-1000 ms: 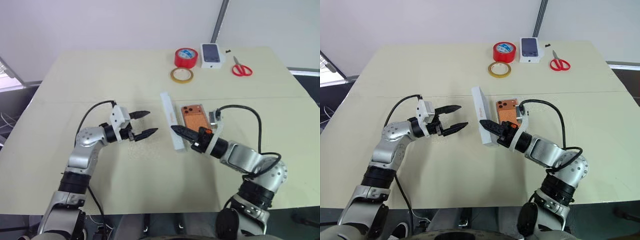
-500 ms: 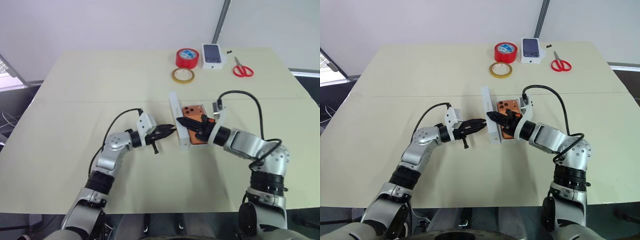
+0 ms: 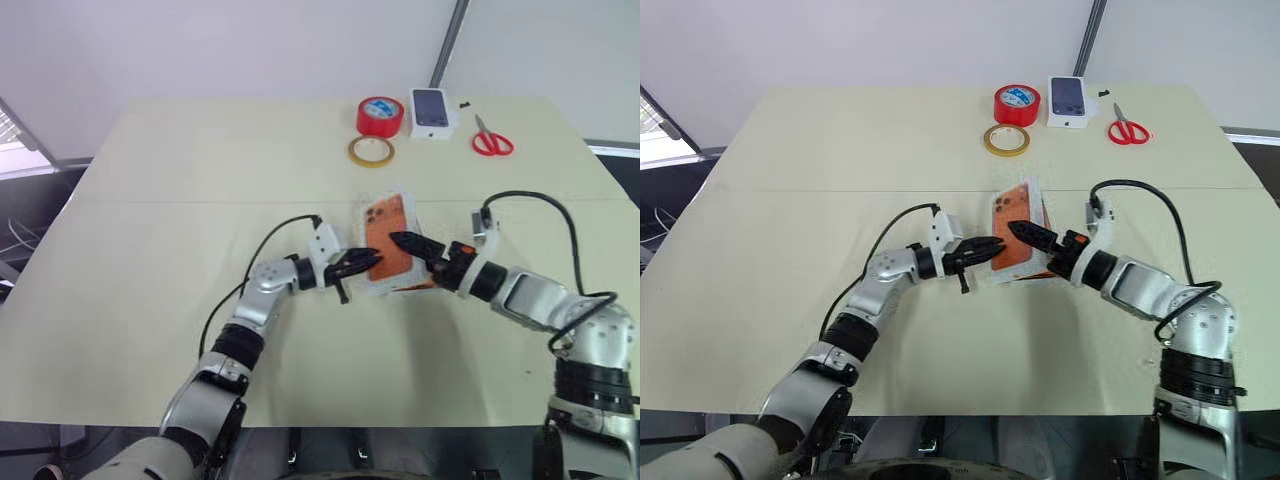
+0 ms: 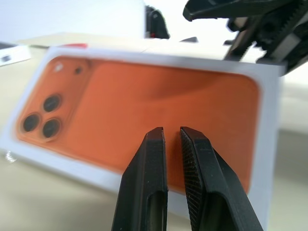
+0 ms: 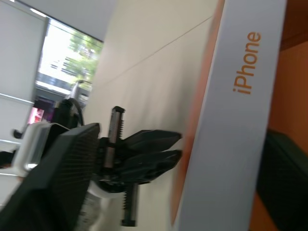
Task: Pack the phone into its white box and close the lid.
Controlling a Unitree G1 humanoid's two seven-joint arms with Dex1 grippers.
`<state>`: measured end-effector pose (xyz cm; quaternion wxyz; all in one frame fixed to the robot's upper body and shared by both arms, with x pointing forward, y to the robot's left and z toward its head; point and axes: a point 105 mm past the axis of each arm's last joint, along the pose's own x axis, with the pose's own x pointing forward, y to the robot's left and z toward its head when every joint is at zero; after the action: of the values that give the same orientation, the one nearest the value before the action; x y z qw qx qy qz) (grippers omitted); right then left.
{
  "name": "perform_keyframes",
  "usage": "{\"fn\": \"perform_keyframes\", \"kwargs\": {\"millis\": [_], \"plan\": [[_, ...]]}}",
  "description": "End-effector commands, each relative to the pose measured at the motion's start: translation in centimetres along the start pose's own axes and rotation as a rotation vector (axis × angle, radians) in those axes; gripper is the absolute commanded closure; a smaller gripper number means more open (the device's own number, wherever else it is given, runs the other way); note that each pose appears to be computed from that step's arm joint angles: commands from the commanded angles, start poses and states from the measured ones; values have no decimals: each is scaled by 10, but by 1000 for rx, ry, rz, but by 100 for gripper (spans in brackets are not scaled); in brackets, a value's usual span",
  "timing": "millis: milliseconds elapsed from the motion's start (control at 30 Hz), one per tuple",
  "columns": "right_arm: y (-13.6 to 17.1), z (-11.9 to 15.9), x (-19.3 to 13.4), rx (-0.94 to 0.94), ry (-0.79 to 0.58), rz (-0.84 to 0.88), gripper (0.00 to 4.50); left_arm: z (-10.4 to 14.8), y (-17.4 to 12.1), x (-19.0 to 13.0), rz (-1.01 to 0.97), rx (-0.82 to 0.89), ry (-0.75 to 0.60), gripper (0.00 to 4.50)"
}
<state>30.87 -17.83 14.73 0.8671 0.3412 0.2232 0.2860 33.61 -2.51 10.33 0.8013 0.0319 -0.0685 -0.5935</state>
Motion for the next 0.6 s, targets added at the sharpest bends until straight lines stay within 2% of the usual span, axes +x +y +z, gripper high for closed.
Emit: {"fn": "perform_keyframes", "kwargs": {"millis": [33,200,367,400,467,600], "plan": [[3,28,-17,-88,-92,6,2,6,-2,10,-27,38,-12,392],[-11,54,-26,-207,-167,-80,2,14,-3,14,-43,35,-39,392],[-26,53,-19,-440,-158,-192,2,25,13,2,11,30,-65,392],[-28,54,-17,-483,-166,-209,56,26,16,-3,23,36,-61,392],[-34,55,-14,-663,-153,-268,135,27,24,-12,53,30,-51,392],[-47,56,-13,-877,-140,-348,351,17,31,-24,82,17,20,392]]}}
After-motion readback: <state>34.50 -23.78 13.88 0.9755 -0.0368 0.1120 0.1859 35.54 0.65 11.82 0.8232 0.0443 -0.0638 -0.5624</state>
